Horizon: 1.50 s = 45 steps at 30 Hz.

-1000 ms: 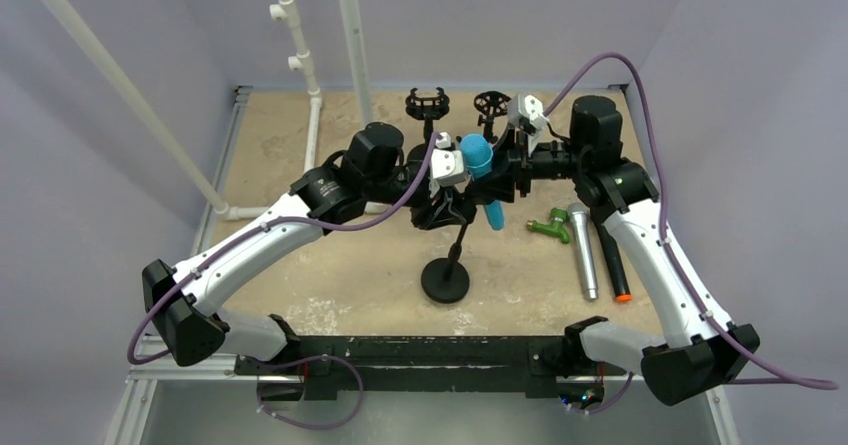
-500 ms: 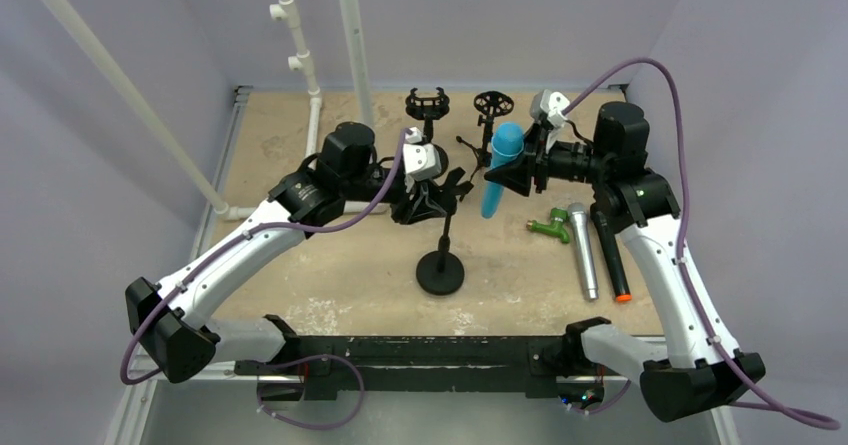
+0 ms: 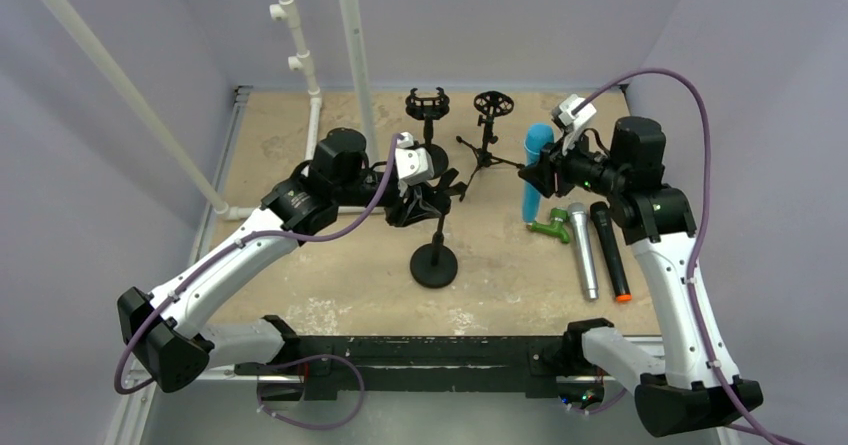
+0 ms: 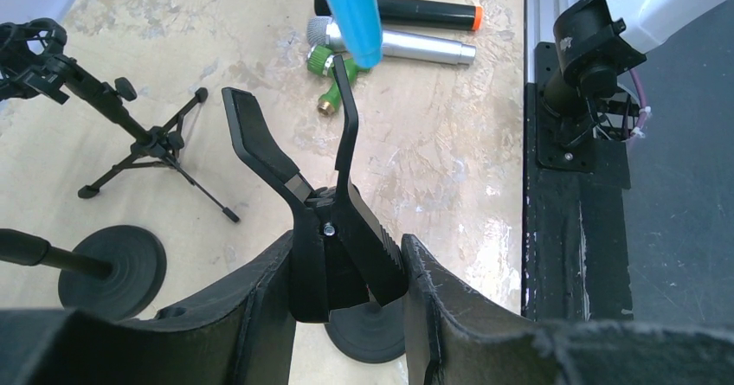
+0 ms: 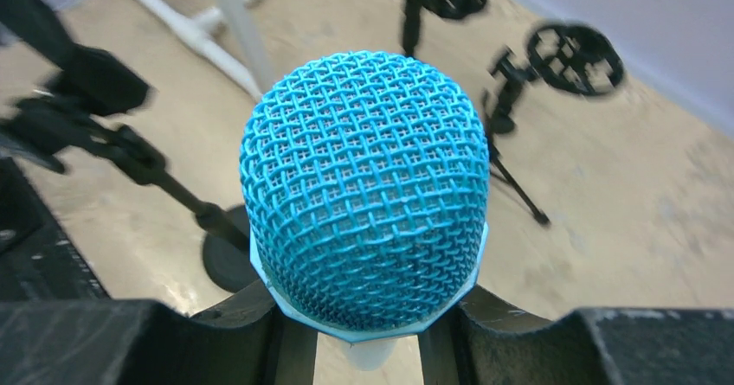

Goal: Remove the microphone from the stand

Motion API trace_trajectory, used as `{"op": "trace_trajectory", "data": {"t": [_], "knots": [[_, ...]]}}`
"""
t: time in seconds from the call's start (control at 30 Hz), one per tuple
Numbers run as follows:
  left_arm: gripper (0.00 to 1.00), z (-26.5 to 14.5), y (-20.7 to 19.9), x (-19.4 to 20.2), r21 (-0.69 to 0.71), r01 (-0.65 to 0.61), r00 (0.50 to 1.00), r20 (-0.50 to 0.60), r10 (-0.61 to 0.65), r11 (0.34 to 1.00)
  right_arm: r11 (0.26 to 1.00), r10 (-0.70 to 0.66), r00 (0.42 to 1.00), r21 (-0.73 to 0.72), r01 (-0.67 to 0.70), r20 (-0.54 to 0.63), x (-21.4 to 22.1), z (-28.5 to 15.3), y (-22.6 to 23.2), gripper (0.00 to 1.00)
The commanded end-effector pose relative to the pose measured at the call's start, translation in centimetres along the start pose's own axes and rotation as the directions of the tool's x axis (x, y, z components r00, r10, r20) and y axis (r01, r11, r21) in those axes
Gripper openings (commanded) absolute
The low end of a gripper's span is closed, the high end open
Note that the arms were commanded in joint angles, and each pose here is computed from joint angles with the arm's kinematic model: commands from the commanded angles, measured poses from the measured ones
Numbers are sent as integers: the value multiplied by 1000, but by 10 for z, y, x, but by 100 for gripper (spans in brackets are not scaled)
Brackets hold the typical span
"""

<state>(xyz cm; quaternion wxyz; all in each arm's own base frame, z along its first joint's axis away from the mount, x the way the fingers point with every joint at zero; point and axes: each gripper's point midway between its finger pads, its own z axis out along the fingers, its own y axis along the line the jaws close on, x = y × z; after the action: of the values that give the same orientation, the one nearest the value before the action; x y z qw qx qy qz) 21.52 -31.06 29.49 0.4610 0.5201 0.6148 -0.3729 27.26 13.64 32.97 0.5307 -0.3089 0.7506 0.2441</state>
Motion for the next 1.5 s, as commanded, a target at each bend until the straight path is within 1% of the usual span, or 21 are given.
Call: {"op": "trace_trajectory", "data": {"t": [0.0, 0.2, 0.37, 0.43, 0.53, 0.7, 0.83, 0.97, 1.07, 1.23, 1.37, 1.47], "knots": [[0, -8, 4, -19, -38, -66, 996, 64, 69, 997, 955, 33, 982, 296, 25, -188, 36, -31, -44, 0], [0, -8, 3, -18, -34, -65, 996, 64, 67, 997, 899, 153, 920, 437, 22, -361, 88, -54, -64, 0], [0, -9, 2, -17, -32, -62, 996, 61, 64, 998, 868, 246, 836, 495, 36, -490, 128, -72, -83, 0], [0, -10, 1, -18, -31, -63, 996, 61, 65, 998, 857, 287, 805, 515, 27, -519, 141, -82, -95, 0], [0, -11, 0, -19, -29, -64, 996, 64, 66, 998, 834, 366, 764, 552, -16, -532, 159, -101, -117, 0], [0, -12, -2, -19, -22, -71, 995, 66, 72, 997, 811, 447, 693, 584, -47, -566, 189, -130, -152, 0], [0, -12, -2, -18, -21, -72, 995, 64, 74, 997, 801, 491, 627, 597, -53, -604, 217, -150, -179, 0], [0, -12, -3, -18, -20, -73, 995, 65, 74, 997, 784, 527, 582, 619, -51, -619, 240, -165, -201, 0], [0, -12, -2, -18, -21, -76, 995, 67, 77, 997, 784, 538, 550, 619, -47, -639, 258, -166, -209, 0], [0, -11, -2, -17, -21, -76, 995, 64, 77, 997, 782, 553, 515, 621, -52, -654, 282, -161, -220, 0], [0, -11, -2, -16, -20, -75, 995, 61, 76, 997, 779, 576, 469, 624, -65, -669, 309, -156, -227, 0], [0, -12, -2, -16, -20, -76, 995, 60, 77, 997, 775, 588, 452, 627, -79, -671, 323, -152, -230, 0]]}}
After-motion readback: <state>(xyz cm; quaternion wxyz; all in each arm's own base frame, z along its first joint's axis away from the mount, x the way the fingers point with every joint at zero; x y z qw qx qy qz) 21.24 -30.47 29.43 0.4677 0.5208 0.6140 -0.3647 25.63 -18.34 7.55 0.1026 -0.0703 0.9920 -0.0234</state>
